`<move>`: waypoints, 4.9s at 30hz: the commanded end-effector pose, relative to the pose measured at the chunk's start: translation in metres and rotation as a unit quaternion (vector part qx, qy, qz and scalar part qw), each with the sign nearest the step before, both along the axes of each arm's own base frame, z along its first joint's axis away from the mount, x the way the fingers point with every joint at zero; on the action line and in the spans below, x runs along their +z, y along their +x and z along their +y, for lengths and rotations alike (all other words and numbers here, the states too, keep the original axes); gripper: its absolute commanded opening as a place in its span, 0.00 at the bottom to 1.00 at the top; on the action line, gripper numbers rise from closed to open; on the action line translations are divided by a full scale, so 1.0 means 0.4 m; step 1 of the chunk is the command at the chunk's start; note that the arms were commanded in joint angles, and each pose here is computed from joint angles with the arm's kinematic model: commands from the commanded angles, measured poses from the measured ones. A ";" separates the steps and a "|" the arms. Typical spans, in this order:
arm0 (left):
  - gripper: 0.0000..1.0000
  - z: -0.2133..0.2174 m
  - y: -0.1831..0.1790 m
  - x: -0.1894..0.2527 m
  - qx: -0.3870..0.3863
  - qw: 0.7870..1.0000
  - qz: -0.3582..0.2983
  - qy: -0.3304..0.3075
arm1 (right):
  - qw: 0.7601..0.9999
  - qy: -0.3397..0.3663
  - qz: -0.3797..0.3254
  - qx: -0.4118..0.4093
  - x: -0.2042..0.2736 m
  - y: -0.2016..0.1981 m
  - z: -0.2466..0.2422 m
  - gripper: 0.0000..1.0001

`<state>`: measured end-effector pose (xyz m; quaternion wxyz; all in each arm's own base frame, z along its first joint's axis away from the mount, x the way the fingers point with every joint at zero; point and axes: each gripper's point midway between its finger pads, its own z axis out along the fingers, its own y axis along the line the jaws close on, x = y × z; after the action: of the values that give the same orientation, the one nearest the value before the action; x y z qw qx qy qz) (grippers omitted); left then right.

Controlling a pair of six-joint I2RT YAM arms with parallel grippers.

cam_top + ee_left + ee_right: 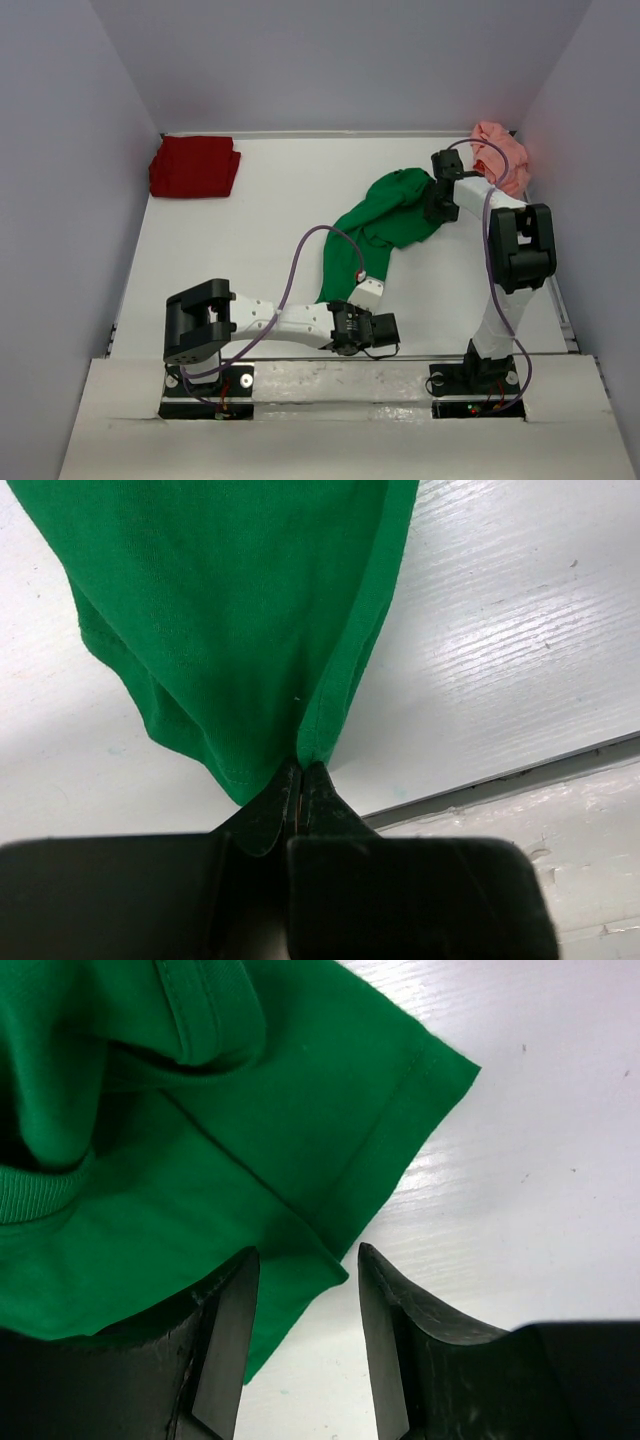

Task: Fold and stack the t-shirts
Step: Flatten the tshirt out

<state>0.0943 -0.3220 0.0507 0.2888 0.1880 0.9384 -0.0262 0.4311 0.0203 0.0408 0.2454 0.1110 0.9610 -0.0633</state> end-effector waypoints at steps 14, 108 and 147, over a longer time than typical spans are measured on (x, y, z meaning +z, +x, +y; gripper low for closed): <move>0.00 0.010 0.017 0.006 0.006 1.000 -0.006 -0.003 | 1.000 0.006 -0.019 -0.011 -0.013 0.042 -0.018 0.40; 0.00 0.586 0.265 1.214 0.207 0.853 -0.419 -0.230 | 0.753 -0.071 -0.654 0.003 1.577 -0.548 -0.129 0.00; 0.00 0.664 0.234 1.243 0.208 0.844 -0.420 -0.259 | 0.693 -0.007 -0.718 0.062 1.637 -0.750 -0.078 0.00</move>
<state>0.1902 -0.0616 0.5450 0.6938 -0.0860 0.7064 -0.1109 0.1047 -0.0207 0.6963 0.8723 0.0666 0.4837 0.0274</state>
